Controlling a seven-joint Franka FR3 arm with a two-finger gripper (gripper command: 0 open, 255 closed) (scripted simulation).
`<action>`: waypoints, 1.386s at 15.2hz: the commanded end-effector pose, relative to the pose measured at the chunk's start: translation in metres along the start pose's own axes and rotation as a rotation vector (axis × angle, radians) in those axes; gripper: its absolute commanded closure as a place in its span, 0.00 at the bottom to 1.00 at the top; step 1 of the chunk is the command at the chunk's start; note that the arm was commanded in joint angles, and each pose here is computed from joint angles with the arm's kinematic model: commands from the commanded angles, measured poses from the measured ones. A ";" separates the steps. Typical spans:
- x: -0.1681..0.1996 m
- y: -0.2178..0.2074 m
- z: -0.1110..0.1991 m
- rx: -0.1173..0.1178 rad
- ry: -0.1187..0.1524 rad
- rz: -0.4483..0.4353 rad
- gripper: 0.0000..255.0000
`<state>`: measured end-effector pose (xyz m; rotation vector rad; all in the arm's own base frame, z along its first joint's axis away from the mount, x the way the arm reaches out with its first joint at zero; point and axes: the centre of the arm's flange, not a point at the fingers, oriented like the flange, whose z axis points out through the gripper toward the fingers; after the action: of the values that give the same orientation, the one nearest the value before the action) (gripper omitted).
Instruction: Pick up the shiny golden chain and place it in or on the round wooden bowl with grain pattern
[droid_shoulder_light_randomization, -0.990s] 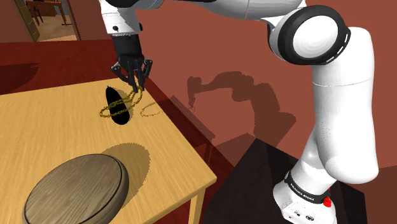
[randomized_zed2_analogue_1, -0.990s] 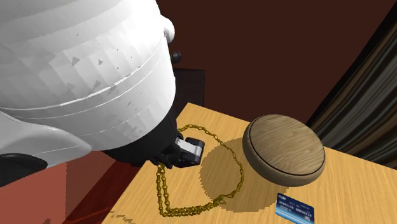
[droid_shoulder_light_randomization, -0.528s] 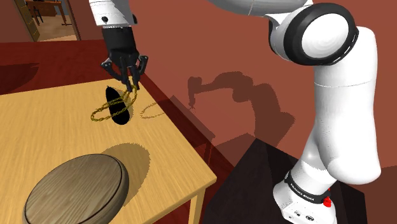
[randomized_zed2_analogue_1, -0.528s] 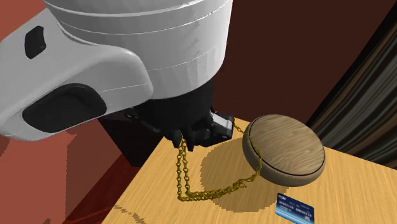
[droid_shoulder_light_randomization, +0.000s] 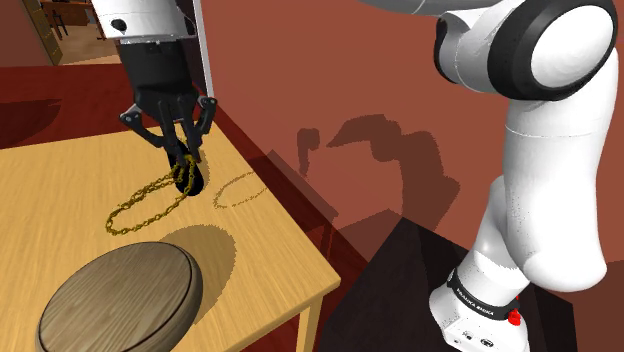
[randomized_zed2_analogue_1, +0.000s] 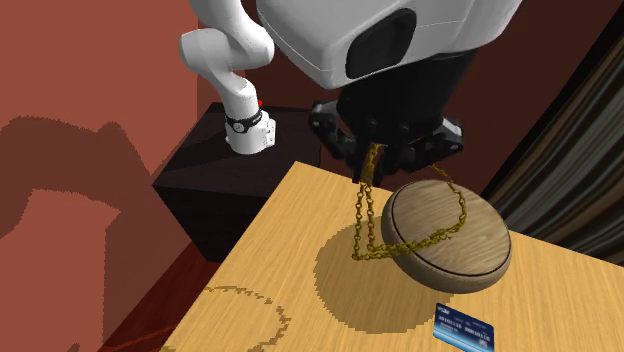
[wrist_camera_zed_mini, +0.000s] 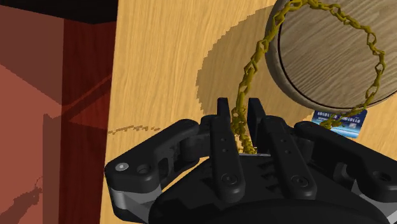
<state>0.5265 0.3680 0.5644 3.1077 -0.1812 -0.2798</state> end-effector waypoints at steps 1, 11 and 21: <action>-0.016 -0.022 -0.003 0.000 0.000 0.001 1.00; -0.071 -0.082 0.016 0.000 0.000 0.001 1.00; -0.062 -0.084 0.068 0.000 0.000 0.001 1.00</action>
<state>0.4644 0.4575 0.5115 3.1071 -0.1829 -0.2798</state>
